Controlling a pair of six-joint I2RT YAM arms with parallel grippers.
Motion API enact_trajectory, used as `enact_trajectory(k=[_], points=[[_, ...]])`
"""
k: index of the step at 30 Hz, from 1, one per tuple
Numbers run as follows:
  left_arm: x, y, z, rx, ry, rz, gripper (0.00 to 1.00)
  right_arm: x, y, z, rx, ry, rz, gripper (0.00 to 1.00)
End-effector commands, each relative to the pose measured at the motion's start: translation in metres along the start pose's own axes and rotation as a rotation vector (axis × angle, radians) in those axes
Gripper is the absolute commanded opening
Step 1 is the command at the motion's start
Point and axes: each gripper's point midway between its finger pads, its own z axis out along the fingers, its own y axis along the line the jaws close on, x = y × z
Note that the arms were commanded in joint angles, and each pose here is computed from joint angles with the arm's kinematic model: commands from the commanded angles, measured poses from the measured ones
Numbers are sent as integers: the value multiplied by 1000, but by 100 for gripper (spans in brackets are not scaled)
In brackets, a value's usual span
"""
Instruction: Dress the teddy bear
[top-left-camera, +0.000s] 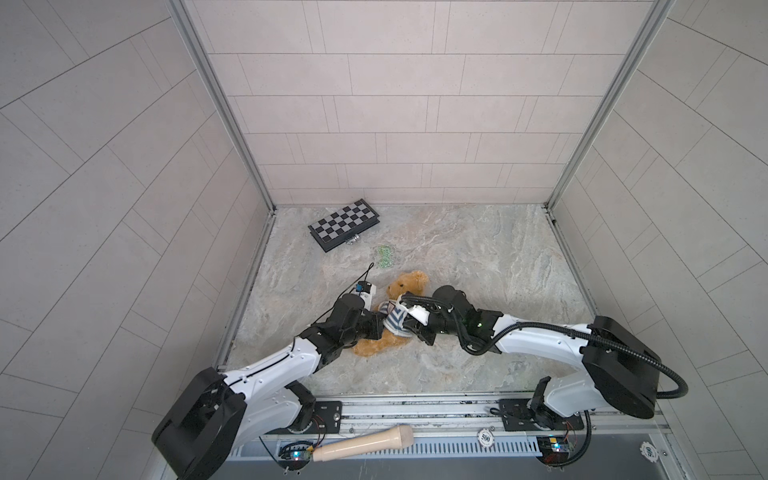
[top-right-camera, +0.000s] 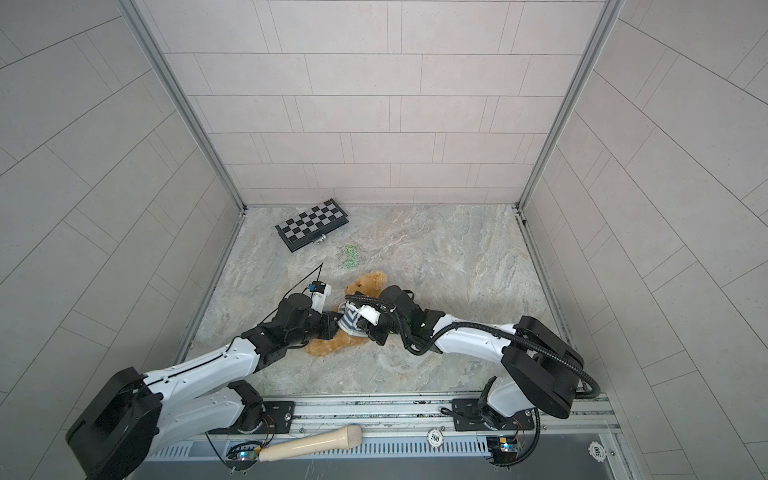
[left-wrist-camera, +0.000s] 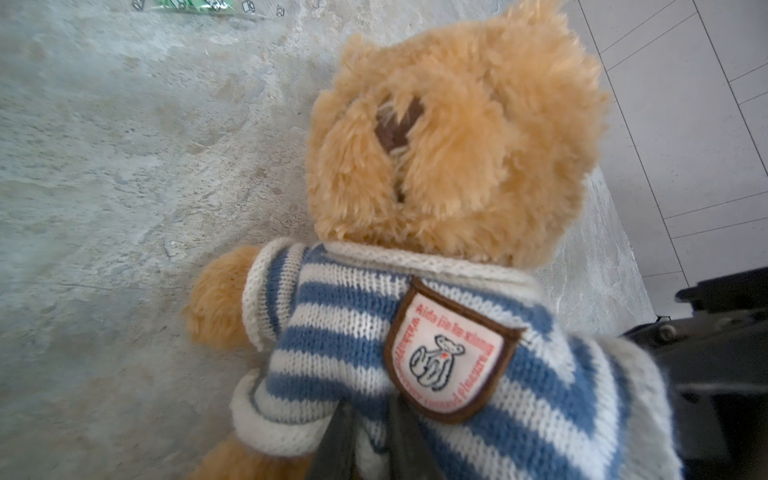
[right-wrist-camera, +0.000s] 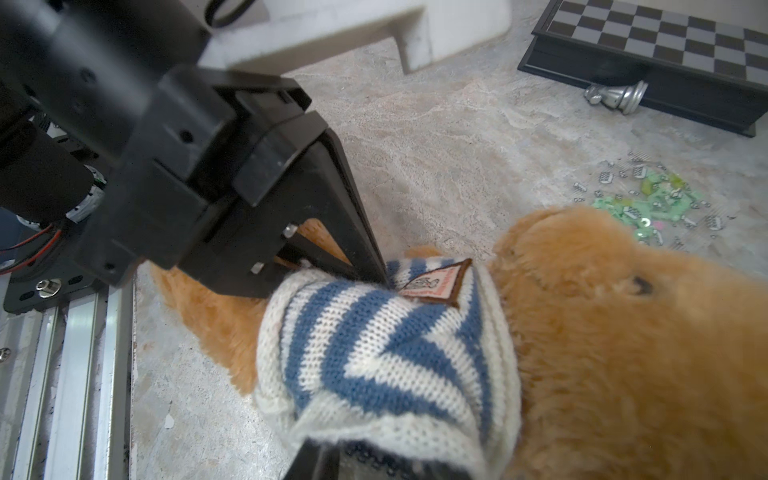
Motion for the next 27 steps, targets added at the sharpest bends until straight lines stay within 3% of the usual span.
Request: enact_trajectory(k=[1,8,15,19,27], points=[[18,0,3,20,69,16,20,-23,-9,-8,65,-89,-27,32],[19,1,4,20,72,19,19,-27,-14,-7,91,-98,-21,39],[19,0,4,21,75,24,18,-25,-10,6,51,-82,-20,39],[18,0,4,22,74,23,18,-21,-4,13,13,-69,-17,35],[17,0,3,18,75,24,17,-17,-4,8,22,-47,-32,12]])
